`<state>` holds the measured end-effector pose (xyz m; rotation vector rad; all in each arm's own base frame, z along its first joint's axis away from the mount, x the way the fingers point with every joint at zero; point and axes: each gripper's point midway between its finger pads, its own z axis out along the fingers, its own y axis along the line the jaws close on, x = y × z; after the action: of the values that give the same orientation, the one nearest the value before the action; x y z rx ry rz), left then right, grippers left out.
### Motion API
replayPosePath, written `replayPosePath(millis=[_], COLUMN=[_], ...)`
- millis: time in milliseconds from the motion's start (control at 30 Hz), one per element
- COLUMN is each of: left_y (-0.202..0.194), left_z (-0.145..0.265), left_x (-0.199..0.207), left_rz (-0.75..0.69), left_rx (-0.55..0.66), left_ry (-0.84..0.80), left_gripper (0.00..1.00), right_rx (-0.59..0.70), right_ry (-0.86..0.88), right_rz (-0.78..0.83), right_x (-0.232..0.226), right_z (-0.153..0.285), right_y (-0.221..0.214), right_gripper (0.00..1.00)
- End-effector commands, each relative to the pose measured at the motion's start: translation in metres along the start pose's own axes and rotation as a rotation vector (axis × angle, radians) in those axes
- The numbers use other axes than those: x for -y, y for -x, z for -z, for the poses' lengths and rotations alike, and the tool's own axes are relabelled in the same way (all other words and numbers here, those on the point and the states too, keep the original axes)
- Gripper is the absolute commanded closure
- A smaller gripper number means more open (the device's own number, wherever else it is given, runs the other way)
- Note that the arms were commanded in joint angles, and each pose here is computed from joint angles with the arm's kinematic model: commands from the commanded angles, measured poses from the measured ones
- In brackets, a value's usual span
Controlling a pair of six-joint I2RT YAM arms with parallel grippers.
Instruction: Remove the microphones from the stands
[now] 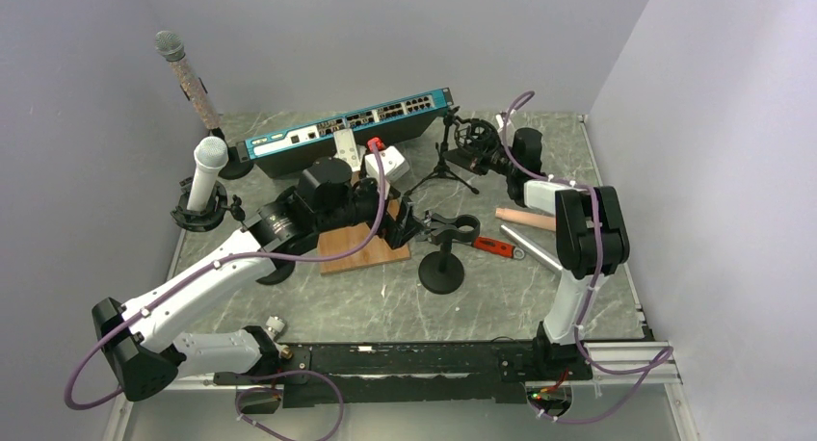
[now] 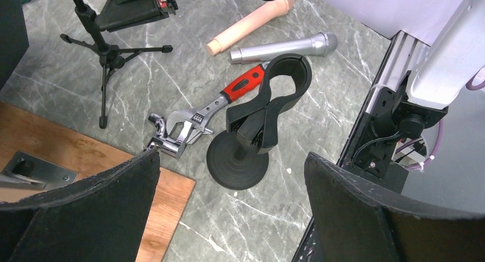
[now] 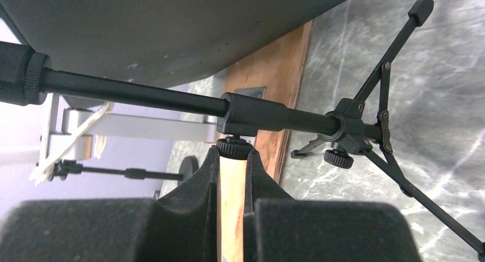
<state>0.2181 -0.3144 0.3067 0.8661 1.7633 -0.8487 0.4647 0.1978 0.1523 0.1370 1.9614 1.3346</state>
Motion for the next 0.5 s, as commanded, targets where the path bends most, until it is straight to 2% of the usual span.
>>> replayPosePath(millis=[0,367,467], left_y=[0.018,0.011,0.009], left_z=[0.004,0.001,0.001], left_x=[-0.002,-0.019,-0.024], left_rz=[-0.019,-0.055,-0.063], left_rx=[0.051,0.032,0.031], left_ry=[0.011,0.096,0.118], left_gripper=[0.01,0.01,0.01], right_rx=[-0.251,-0.325,-0.337], right_ry=[-0.003,0.117,0.137], right_rz=[-0.116,-0.115,-0.115], right_x=[0.021,-0.002,-0.008], right_z=[0.000,-0.009,-0.013], right_y=[-0.086,-0.106,-0.110], right_gripper=[1.00,1.00,0.94])
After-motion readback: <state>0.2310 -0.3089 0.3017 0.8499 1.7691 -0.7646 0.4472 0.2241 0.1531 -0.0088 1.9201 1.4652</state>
